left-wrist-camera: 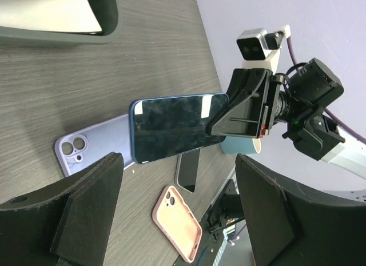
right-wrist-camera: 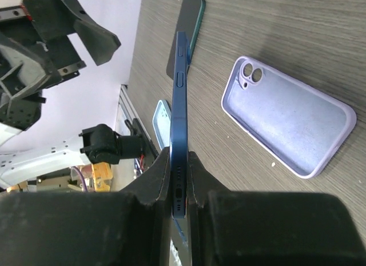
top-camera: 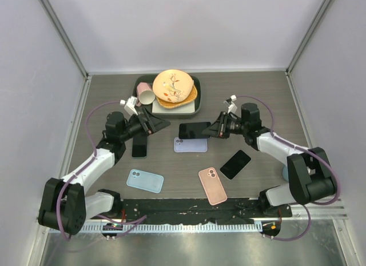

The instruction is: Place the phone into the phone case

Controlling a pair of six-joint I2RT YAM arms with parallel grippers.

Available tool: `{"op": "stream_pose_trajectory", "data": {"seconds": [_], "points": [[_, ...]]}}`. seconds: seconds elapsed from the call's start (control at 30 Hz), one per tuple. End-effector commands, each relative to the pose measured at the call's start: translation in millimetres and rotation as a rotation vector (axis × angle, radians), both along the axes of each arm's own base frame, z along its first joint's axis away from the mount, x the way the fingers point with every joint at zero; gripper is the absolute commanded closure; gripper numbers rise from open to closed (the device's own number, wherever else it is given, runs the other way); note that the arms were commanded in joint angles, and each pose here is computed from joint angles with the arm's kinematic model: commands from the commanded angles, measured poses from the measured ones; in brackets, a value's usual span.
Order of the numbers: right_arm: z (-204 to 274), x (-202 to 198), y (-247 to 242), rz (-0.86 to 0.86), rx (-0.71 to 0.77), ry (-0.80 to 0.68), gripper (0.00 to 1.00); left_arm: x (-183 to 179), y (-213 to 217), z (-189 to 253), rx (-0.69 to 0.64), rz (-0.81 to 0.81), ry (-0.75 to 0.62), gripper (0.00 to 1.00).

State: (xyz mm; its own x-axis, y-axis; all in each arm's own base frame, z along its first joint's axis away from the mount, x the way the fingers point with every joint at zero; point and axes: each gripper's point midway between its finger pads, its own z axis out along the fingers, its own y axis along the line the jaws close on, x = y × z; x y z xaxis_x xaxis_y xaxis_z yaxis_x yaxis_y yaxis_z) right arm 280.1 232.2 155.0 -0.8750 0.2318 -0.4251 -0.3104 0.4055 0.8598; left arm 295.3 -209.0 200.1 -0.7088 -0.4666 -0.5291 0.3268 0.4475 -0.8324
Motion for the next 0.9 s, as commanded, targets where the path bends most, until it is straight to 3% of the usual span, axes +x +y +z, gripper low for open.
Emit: {"op": "stream_pose_trajectory", "data": {"seconds": [0.0,0.23,0.87], "points": [[2.0,13.9,17.7,0.031,-0.057,-0.041,0.99,2.5,-1.8,10.9,0.016,-0.024,-0.044,0.17],[-34.1,15.1,39.3,0.069,-0.094,0.058,0.99,1.9,1.2,-6.0,0.06,-0.02,-0.007,0.17],[-97.9,-2.5,26.3,0.046,-0.208,0.263,0.99,7.3,5.7,-41.2,0.172,0.001,0.058,0.17]]}}
